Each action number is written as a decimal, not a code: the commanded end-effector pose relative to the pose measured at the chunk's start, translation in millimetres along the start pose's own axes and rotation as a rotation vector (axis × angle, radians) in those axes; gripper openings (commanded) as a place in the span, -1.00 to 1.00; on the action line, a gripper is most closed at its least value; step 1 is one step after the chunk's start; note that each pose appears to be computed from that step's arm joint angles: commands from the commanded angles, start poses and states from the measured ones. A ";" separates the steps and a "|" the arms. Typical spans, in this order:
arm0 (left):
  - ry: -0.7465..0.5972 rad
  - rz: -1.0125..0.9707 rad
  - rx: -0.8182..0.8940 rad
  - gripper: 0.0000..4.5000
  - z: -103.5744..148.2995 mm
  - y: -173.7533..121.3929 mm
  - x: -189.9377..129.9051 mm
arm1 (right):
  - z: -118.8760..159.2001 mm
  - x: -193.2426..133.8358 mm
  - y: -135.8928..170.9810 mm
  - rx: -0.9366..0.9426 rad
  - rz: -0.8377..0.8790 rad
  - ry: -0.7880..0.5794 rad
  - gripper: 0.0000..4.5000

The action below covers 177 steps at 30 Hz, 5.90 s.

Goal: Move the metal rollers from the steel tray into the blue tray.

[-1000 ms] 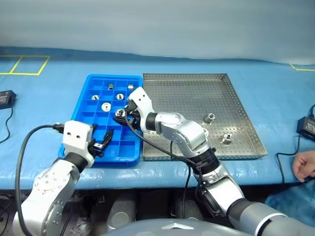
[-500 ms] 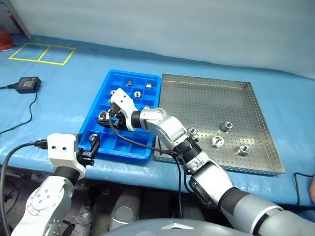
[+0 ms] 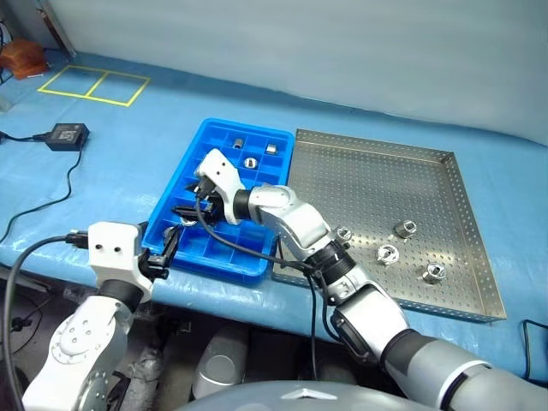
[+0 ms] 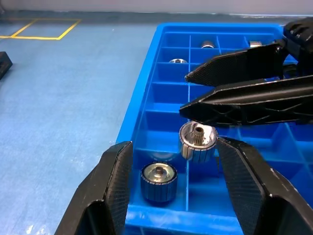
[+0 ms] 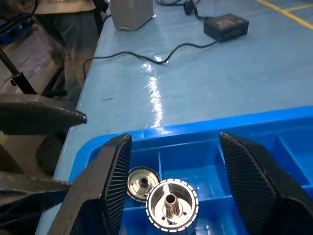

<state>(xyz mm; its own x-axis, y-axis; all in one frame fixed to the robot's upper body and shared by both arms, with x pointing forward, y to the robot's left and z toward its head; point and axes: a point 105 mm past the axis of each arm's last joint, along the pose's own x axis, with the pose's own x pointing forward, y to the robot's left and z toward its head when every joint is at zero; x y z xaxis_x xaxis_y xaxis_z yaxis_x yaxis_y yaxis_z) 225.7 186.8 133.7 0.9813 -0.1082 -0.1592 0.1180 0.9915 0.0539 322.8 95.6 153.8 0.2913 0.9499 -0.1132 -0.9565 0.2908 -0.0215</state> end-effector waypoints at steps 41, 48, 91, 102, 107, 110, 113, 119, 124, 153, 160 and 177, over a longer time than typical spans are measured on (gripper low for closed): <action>-0.110 -0.542 0.034 0.31 42.6 -71.5 76.6 | -16.4 -151.3 -28.7 -0.011 -0.420 0.182 0.34; 0.000 -0.740 0.151 0.31 26.6 -90.9 99.8 | -36.4 -167.6 -13.5 0.019 -0.427 0.259 0.34; 0.290 -0.867 0.151 0.07 -39.7 -134.8 157.0 | -45.3 -176.5 -2.9 0.015 -0.530 0.245 0.36; 0.227 -0.845 0.121 -0.26 -27.7 -129.7 155.4 | -50.1 -175.1 -4.8 0.034 -0.529 0.258 0.36; 0.083 -0.807 0.109 -0.26 12.9 -108.2 139.8 | -52.9 -165.0 4.0 0.098 -0.427 0.233 0.36; 0.006 -0.766 0.168 -0.26 33.4 -92.3 120.2 | -46.6 -157.6 10.3 0.115 -0.347 0.187 0.36; -0.048 -0.637 0.192 -0.26 49.8 -67.0 102.1 | -30.8 -148.4 24.0 0.116 -0.206 0.102 0.36; -0.022 -0.129 0.112 -0.26 48.7 20.1 82.6 | -31.5 -141.0 17.9 0.101 -0.182 0.111 0.36; 0.059 0.213 0.028 -0.26 24.5 76.8 70.2 | -33.1 -137.9 17.5 0.101 -0.175 0.119 0.36; -0.151 -0.487 0.009 0.72 54.7 -53.0 82.3 | -44.4 -160.0 -27.6 0.054 -0.523 0.258 0.36; -0.095 -0.696 0.089 0.72 32.1 -99.9 90.1 | -46.1 -194.1 -65.5 0.206 -0.884 0.239 0.36; -0.084 -0.744 0.099 0.72 21.6 -112.2 88.8 | -96.6 -203.0 -66.4 0.528 -1.191 0.293 0.36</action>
<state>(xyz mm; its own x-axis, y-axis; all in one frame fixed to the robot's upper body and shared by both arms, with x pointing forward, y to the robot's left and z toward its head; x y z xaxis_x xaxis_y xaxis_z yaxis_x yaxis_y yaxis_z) 303.2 63.2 123.8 0.6352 -0.7569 -0.1536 0.7675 0.6409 0.0154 326.8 -125.6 78.5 0.8545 0.0615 -0.5158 0.0053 0.9919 0.1270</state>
